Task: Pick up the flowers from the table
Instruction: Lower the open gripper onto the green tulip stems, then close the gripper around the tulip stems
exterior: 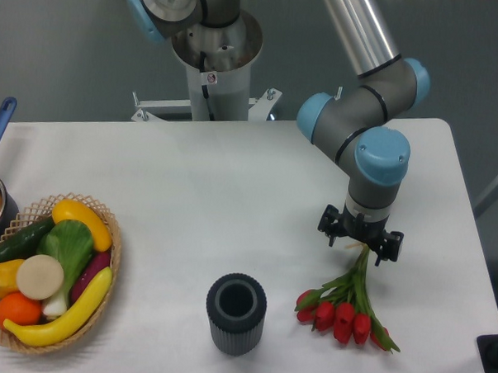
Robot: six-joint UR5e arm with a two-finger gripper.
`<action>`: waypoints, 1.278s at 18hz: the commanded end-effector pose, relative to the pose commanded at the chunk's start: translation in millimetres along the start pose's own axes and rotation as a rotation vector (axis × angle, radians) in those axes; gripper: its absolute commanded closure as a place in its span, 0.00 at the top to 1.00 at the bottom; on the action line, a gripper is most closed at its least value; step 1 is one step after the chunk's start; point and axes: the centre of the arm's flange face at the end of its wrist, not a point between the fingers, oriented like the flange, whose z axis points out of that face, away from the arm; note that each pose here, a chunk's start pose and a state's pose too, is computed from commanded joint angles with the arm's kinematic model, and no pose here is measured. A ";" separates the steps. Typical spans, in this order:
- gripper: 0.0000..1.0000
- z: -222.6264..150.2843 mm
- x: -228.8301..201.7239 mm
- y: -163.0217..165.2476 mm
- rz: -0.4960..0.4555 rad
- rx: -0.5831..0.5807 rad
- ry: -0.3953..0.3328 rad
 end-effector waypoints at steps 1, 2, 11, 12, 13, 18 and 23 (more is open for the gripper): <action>1.00 3.7 -1.8 -0.8 0.000 -0.001 0.003; 1.00 7.4 -3.5 -1.5 0.000 -0.003 0.005; 0.84 32.6 -17.1 -20.2 0.015 -0.003 0.011; 0.67 33.6 -17.0 -20.1 0.016 -0.004 0.012; 0.60 34.7 -16.9 -20.0 0.016 -0.004 0.014; 0.00 33.9 -15.8 -19.7 0.019 -0.004 0.016; 0.00 3.8 -13.7 -15.4 -0.009 0.012 -0.006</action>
